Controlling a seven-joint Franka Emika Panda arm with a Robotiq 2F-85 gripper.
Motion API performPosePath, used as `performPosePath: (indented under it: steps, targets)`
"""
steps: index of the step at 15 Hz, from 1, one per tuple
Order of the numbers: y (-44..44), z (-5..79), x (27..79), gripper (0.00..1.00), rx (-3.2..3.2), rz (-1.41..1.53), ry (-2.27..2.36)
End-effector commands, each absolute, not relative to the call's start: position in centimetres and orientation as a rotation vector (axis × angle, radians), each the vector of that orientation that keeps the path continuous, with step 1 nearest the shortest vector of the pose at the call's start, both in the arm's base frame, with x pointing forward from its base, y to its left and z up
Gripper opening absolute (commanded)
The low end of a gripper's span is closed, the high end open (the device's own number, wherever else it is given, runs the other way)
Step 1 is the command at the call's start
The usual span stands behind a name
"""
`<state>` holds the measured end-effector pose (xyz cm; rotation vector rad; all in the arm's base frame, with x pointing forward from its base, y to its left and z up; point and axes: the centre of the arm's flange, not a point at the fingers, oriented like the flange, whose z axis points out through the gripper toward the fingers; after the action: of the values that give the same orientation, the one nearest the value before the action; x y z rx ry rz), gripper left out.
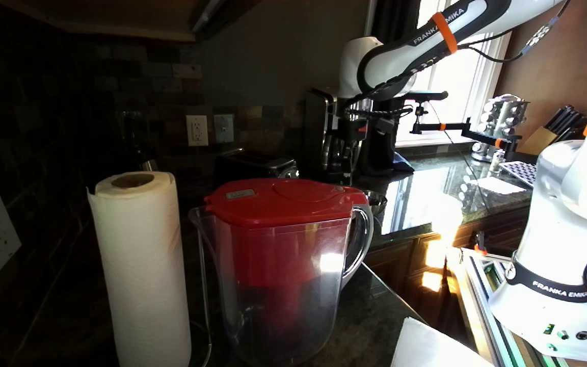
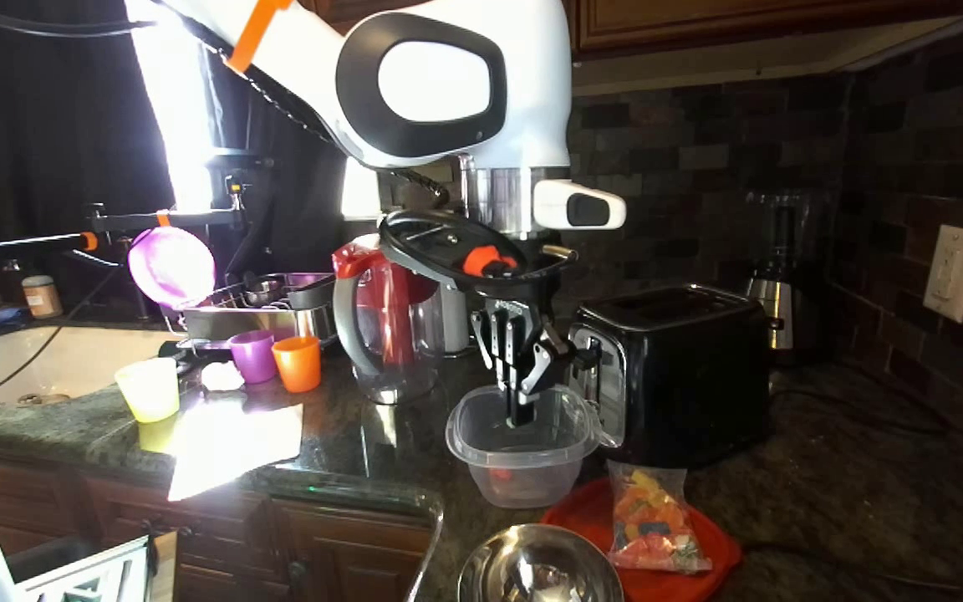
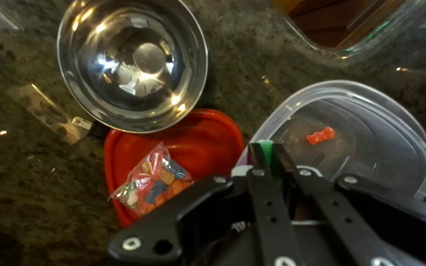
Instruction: Move the items from the transparent bowl to the silver bowl
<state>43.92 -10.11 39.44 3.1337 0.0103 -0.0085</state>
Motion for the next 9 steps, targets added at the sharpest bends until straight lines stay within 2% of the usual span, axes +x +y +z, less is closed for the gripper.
performPosePath:
  steps: [1, 9]
  targets:
    - [-11.9, 39.7, 40.6, 0.15, 3.122, -0.040, -0.074]
    - [-15.7, 38.0, 39.0, 0.13, 3.134, -0.115, -0.213]
